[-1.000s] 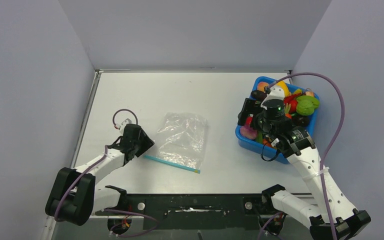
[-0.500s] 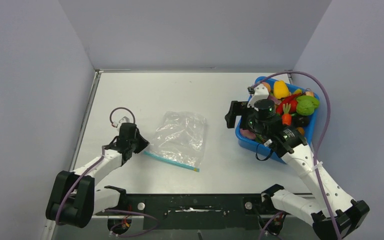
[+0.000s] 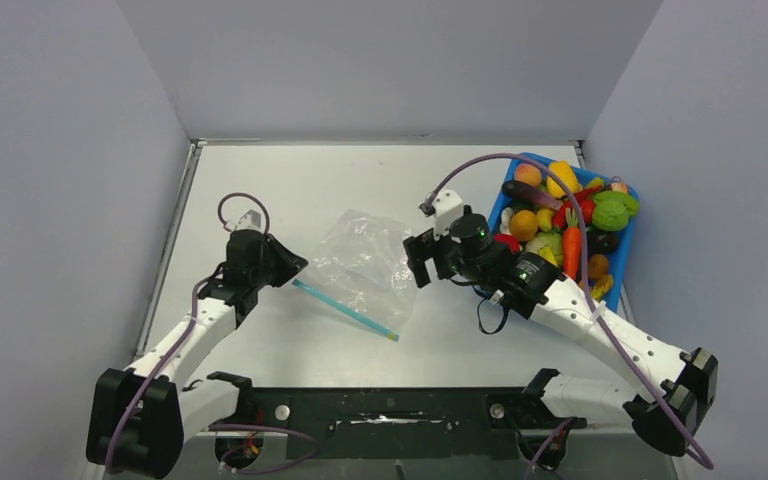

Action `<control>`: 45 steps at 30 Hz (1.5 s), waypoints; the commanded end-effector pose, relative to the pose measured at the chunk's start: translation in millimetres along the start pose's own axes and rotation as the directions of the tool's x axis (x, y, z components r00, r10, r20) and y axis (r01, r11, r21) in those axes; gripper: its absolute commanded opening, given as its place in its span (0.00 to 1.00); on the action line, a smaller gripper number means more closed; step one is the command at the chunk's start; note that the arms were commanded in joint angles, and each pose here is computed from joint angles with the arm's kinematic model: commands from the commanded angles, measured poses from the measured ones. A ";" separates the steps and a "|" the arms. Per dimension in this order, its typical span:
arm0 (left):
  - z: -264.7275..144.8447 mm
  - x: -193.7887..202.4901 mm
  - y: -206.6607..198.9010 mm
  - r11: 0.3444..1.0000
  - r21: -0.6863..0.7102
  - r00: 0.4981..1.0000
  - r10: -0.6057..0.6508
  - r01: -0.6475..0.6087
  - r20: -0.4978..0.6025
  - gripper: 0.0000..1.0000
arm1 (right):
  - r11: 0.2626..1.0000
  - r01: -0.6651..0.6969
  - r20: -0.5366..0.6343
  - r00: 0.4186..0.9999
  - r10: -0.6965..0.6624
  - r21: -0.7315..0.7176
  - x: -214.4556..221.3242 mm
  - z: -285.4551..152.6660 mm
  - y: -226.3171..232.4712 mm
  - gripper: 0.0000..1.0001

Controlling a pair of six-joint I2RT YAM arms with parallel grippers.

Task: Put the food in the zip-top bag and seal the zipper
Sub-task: Pick up the zipper food storage bag at the center of the board.

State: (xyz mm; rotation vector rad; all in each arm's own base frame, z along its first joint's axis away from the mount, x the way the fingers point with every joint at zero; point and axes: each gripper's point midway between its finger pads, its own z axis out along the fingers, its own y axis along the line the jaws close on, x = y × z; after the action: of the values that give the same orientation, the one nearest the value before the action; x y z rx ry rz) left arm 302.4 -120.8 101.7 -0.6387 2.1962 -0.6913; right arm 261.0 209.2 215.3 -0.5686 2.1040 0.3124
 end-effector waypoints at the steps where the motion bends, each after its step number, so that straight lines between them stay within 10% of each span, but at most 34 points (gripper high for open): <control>1: -18.2 -18.3 -38.5 0.990 0.134 0.999 0.032 -0.036 0.030 0.00 | 0.973 0.211 0.192 0.963 -0.191 -0.089 -34.8 -1.8 53.9 0.94; 8: -35.6 -21.9 -61.8 0.976 0.213 0.999 0.034 -0.036 0.012 0.00 | 0.858 0.501 0.232 0.853 -0.466 -0.116 -11.7 22.9 129.4 0.88; 16: -43.6 -18.1 -71.2 0.967 0.256 1.000 0.012 -0.007 -0.017 0.00 | 0.835 0.522 0.253 0.843 -0.474 -0.174 14.7 63.1 165.7 0.70; 37: -43.9 -8.6 -74.7 0.965 0.257 0.995 -0.035 0.059 -0.094 0.00 | 0.865 0.501 0.135 0.856 -0.499 0.022 61.5 124.9 142.9 0.91; 45: -51.2 -3.9 -73.5 0.965 0.258 0.993 -0.019 0.048 -0.116 0.00 | 0.906 0.422 0.206 0.889 -0.409 -0.019 48.1 106.1 145.6 0.47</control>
State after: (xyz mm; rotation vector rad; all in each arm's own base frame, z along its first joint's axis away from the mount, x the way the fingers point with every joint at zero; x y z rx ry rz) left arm 279.3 -155.7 152.2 -0.5741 2.2008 -1.0024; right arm 236.4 357.6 73.6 -1.1310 1.7933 0.0702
